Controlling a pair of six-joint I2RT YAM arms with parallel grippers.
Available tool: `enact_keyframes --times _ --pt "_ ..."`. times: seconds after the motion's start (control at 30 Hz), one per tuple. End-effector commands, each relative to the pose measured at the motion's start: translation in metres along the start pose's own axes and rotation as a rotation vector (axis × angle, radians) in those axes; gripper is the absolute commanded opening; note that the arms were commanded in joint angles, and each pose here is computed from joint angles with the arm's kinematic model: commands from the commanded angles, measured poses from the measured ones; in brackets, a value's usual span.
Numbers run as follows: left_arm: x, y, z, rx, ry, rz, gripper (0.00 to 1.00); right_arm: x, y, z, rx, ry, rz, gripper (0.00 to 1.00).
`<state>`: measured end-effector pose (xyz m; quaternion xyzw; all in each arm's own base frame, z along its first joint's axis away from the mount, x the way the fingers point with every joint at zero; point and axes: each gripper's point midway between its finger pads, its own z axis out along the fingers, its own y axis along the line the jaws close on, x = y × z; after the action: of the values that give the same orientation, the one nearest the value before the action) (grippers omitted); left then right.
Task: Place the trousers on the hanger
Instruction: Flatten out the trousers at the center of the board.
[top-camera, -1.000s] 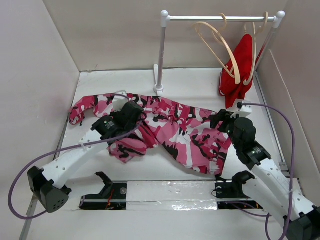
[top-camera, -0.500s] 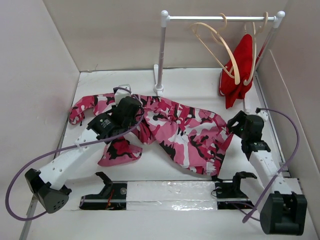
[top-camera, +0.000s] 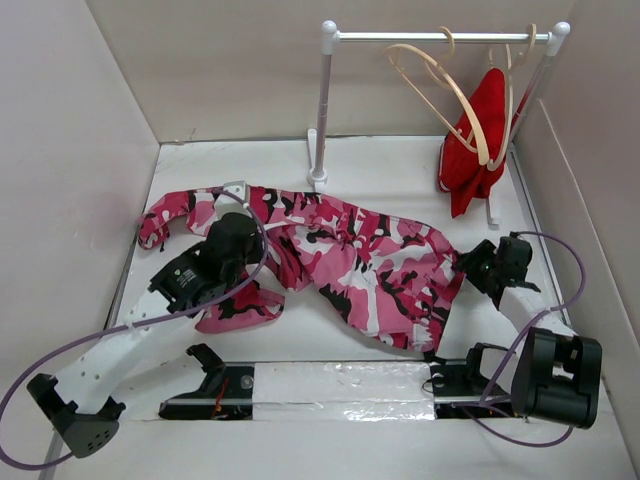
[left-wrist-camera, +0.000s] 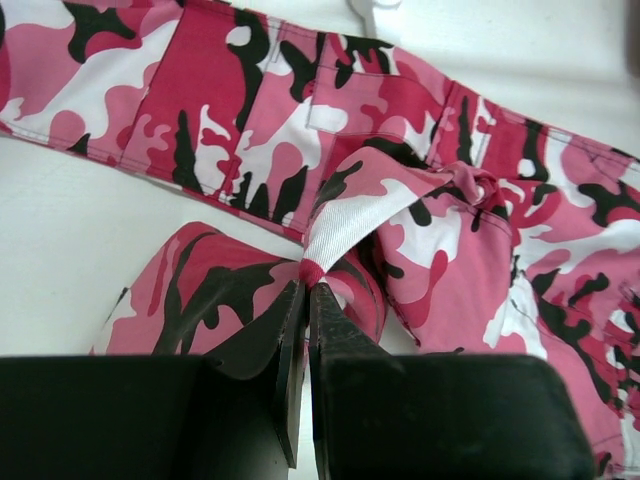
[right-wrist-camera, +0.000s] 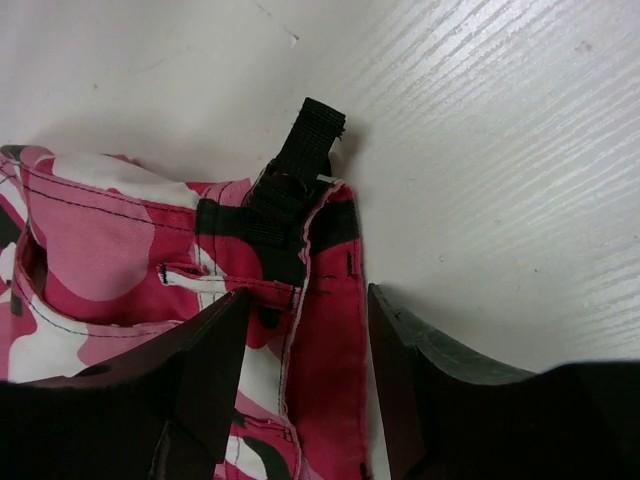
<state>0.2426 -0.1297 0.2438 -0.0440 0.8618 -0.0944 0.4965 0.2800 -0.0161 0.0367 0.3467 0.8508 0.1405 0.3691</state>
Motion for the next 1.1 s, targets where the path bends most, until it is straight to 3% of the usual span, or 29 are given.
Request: enact_keyframes --times 0.0,0.27,0.3,0.67,0.8,0.83,0.93,1.07 --pt "-0.023 -0.011 -0.009 0.083 -0.093 -0.046 0.00 -0.026 0.019 0.001 -0.078 -0.072 0.021 0.54" --pt "-0.016 -0.008 -0.015 0.118 -0.102 -0.019 0.00 -0.041 -0.006 0.020 -0.025 -0.058 0.060 0.11" --pt "-0.016 -0.007 -0.016 0.120 -0.103 -0.018 0.00 -0.045 -0.001 0.019 -0.056 -0.070 0.065 0.01" --pt "-0.029 -0.008 -0.031 0.163 -0.148 -0.010 0.00 -0.132 0.025 -0.039 -0.055 -0.352 0.040 0.00" --pt "-0.025 -0.012 -0.029 0.183 -0.137 -0.007 0.00 -0.101 0.012 -0.022 -0.014 -0.188 -0.003 0.30" --pt "-0.025 -0.012 -0.030 0.190 -0.139 -0.009 0.00 -0.095 0.010 -0.019 -0.027 -0.175 -0.016 0.47" --pt "-0.023 -0.012 -0.027 0.185 -0.139 -0.004 0.00 -0.062 0.011 -0.002 -0.120 -0.113 -0.044 0.66" --pt "-0.018 -0.010 -0.022 0.177 -0.131 0.006 0.00 -0.026 0.003 0.021 -0.108 0.046 -0.071 0.67"
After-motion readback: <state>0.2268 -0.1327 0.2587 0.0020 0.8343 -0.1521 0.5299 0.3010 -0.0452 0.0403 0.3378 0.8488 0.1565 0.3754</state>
